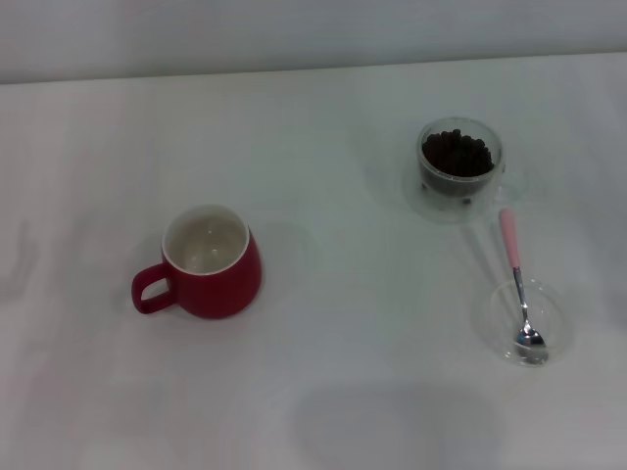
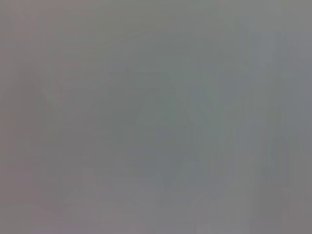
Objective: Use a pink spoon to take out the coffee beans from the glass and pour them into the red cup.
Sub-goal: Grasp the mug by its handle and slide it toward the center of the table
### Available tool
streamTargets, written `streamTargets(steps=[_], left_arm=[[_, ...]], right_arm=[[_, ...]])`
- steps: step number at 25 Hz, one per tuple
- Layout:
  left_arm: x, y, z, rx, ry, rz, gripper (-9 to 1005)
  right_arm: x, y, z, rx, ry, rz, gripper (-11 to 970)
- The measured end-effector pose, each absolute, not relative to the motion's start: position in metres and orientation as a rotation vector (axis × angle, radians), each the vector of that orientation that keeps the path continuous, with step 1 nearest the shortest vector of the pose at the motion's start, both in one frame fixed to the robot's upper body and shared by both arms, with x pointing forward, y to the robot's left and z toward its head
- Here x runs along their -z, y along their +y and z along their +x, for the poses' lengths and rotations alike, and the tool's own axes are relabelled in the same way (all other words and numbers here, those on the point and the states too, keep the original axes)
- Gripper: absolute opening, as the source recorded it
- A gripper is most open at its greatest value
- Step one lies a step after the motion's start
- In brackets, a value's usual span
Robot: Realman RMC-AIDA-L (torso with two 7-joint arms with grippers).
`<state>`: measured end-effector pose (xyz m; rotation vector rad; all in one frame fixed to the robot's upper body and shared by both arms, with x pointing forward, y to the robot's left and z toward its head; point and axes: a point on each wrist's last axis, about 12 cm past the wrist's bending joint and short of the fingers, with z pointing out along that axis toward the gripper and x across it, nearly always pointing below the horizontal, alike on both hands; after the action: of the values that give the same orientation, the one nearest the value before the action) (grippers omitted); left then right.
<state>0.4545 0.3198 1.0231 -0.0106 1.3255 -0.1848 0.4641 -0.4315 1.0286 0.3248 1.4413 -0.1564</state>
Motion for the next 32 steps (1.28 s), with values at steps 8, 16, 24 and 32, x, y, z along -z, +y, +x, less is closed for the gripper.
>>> streamTargets(steps=[8, 16, 24, 32], left_arm=[[-1.005, 0.306, 0.421, 0.277, 1.424, 0.061, 892], [-0.982, 0.274, 0.408, 0.415, 1.598, 0.106, 891], [-0.975, 0.254, 0.401, 0.514, 1.656, 0.189, 891], [-0.966, 0.250, 0.396, 0.532, 1.728, 0.239, 892]], right_arm=[[-1.022, -0.422, 0.445, 0.125, 1.428, 0.310, 753], [-1.014, -0.415, 0.438, 0.110, 1.452, 0.335, 753], [-1.013, -0.410, 0.463, 0.111, 1.504, 0.345, 753], [-1.013, -0.403, 0.467, 0.109, 1.503, 0.315, 753]])
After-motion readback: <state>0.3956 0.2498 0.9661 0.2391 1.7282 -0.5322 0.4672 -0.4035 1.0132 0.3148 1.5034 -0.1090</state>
